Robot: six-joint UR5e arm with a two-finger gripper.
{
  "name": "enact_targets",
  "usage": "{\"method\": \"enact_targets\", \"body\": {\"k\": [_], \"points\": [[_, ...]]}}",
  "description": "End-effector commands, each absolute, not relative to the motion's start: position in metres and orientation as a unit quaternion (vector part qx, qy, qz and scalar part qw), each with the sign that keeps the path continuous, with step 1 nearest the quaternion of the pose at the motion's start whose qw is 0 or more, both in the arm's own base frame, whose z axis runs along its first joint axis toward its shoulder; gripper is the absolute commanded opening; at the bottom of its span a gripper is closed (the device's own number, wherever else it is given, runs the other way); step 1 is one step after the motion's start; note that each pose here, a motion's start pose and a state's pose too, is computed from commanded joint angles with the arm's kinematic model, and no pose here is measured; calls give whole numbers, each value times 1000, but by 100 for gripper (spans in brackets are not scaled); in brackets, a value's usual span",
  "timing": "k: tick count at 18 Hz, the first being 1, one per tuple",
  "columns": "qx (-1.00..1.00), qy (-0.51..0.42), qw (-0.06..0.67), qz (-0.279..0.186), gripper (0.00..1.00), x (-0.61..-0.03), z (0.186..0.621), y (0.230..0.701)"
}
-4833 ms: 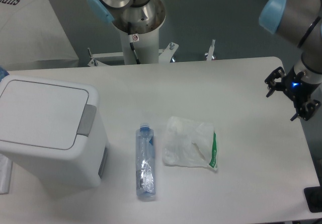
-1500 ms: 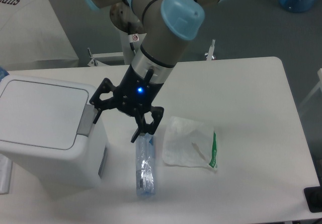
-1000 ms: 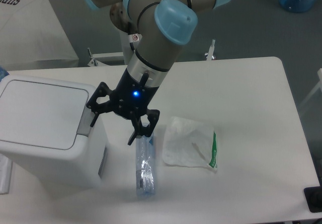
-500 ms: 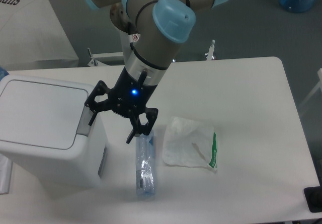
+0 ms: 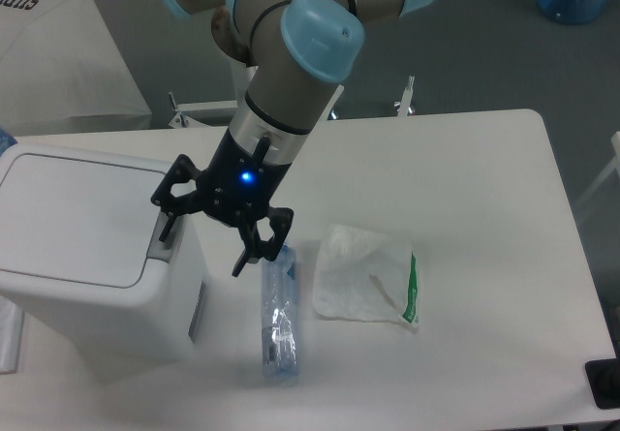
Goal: Open the trash can
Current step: 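Push the gripper against the lid edge to flip the lid open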
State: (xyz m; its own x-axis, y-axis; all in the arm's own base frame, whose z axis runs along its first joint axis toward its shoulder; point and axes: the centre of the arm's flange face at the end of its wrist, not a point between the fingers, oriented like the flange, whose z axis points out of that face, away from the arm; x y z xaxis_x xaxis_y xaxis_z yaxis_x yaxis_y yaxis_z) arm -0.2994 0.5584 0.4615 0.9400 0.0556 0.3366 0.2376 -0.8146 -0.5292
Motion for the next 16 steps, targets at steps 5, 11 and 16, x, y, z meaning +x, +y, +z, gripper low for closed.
{"method": "enact_targets", "body": {"k": [5,11,16], "points": [[-940,-79,294,-152,100,-301,458,558],[-940,-79,296,-151,100,-300,463,557],[-937,-79,311,-136,100,-308,483,550]]}}
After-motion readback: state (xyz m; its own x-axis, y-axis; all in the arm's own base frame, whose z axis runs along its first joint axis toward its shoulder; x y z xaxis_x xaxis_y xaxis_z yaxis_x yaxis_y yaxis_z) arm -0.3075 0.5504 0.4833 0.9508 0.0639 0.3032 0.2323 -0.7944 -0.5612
